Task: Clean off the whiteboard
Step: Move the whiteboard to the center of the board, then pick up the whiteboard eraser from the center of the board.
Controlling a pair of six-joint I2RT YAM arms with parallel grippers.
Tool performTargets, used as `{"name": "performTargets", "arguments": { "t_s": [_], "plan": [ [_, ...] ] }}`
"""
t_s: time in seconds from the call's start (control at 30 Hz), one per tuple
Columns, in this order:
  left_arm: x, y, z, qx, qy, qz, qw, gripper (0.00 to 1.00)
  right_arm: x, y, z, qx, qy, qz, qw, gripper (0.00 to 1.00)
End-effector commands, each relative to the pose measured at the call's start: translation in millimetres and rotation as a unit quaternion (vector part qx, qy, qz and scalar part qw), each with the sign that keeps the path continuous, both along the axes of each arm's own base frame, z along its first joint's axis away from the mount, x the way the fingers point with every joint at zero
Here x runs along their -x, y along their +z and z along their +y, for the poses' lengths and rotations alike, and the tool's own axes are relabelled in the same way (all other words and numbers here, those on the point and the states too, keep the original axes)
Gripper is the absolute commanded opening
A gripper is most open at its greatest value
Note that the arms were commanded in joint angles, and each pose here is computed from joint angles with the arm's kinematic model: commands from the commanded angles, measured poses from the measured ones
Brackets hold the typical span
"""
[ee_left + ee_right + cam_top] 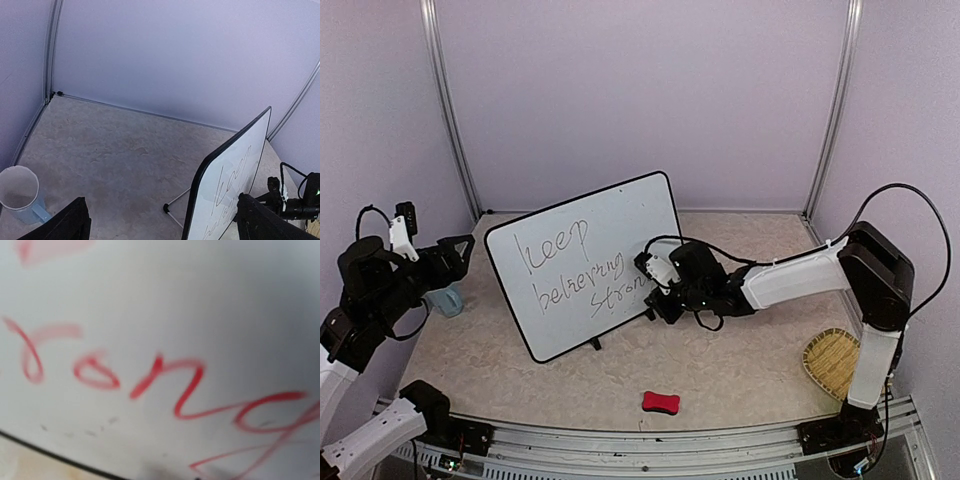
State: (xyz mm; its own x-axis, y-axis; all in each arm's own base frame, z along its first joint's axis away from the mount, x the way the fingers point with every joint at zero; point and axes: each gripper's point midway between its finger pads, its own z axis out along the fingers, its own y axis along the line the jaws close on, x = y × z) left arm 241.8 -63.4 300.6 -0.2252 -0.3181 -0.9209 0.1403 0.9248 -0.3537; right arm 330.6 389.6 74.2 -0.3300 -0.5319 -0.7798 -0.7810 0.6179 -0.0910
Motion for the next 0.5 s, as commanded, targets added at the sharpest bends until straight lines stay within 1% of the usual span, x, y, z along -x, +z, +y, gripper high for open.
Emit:
{"name": "performTargets", "arguments": {
  "t_s": [0.0, 0.1, 0.23, 0.3, 0.33, 0.4, 0.47],
  "plan": [
    [-1, 2, -1, -0.002, -0.005, -0.010, 1.000, 0.99, -7, 24, -14, 0.001, -0.029, -0.025, 0.999, 0.31],
    [-1, 2, -1, -0.003, -0.006, -0.008, 1.000, 0.99, -9, 15, -15, 0.017, -0.033, -0.020, 0.999, 0.34],
    [-1, 3, 0, -0.002, -0.004, -0.011, 1.000, 0.99, -9, 21, -20, 0.008, -0.046, -0.024, 0.999, 0.49],
    [-1, 3, 0, -0.002, -0.003, -0.010, 1.000, 0.99, -8, 34, -27, -0.002, -0.057, -0.036, 0.998, 0.62],
    [-1, 2, 0, -0.002, -0.003, -0.010, 1.000, 0.99, -8, 41, -31, -0.005, -0.063, -0.042, 0.997, 0.72],
    [-1, 1, 0, -0.003, -0.003, -0.008, 1.000, 0.99, -5, 57, -37, -0.021, -0.075, -0.049, 0.996, 0.98],
    [-1, 2, -1, -0.003, -0.005, -0.009, 1.000, 0.99, 1, 79, -40, -0.053, -0.074, -0.054, 0.994, 1.00]
  ]
}}
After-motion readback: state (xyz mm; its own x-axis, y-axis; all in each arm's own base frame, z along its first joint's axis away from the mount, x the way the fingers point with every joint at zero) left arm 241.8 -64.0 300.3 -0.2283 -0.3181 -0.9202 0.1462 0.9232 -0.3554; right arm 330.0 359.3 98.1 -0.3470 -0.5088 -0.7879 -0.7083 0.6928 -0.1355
